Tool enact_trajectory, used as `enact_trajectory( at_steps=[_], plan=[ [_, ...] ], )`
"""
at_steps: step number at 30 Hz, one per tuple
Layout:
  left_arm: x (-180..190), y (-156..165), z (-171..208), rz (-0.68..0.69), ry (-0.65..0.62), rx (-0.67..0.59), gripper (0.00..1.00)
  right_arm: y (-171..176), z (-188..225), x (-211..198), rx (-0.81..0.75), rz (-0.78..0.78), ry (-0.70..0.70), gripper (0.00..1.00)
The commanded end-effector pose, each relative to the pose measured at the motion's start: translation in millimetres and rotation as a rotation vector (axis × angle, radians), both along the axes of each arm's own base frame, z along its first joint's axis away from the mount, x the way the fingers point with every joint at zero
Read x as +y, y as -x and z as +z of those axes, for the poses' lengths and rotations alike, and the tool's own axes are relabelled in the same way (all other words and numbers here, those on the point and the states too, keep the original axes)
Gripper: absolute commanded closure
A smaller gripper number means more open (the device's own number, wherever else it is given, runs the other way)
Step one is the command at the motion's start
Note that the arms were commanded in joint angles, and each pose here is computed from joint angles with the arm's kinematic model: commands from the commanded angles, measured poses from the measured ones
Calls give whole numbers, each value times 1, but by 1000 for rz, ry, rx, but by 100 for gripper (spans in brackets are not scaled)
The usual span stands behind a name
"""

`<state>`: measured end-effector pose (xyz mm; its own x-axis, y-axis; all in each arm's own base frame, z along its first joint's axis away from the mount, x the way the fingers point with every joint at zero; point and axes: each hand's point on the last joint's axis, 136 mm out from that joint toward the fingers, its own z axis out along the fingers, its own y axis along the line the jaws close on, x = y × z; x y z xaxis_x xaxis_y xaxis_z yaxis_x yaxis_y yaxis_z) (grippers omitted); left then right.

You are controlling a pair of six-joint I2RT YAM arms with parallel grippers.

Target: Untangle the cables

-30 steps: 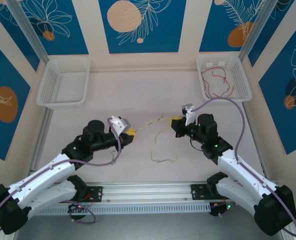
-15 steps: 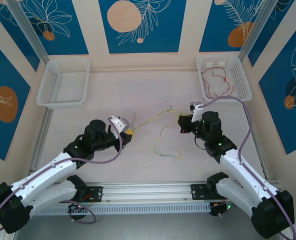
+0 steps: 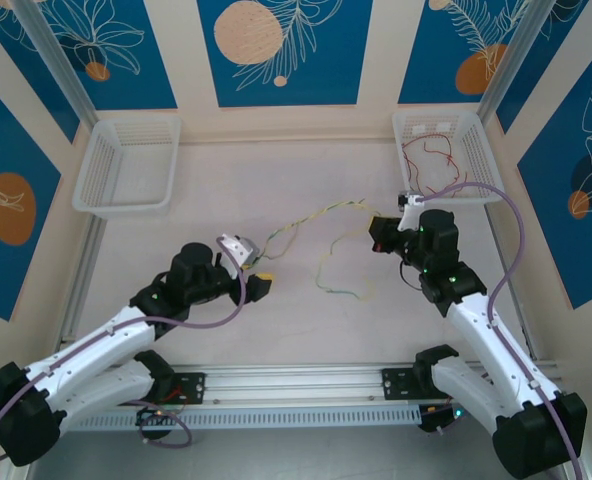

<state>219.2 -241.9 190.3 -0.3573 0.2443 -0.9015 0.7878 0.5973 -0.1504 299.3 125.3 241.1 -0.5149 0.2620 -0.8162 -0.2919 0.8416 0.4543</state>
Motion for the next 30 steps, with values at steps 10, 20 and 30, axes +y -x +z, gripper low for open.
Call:
enact_trajectory(
  at_steps=[10, 20, 30],
  plan=[
    [-1, -14, -5, 26, -18, -38, 85, 18, 38, 11, -13, 98, -114, 100],
    [8, -14, -9, 66, -19, -39, 68, 15, 56, -16, 21, 11, -140, 100],
    [16, -20, -11, 114, -29, -46, 100, 15, 54, -29, 50, -34, -157, 100]
  ],
)
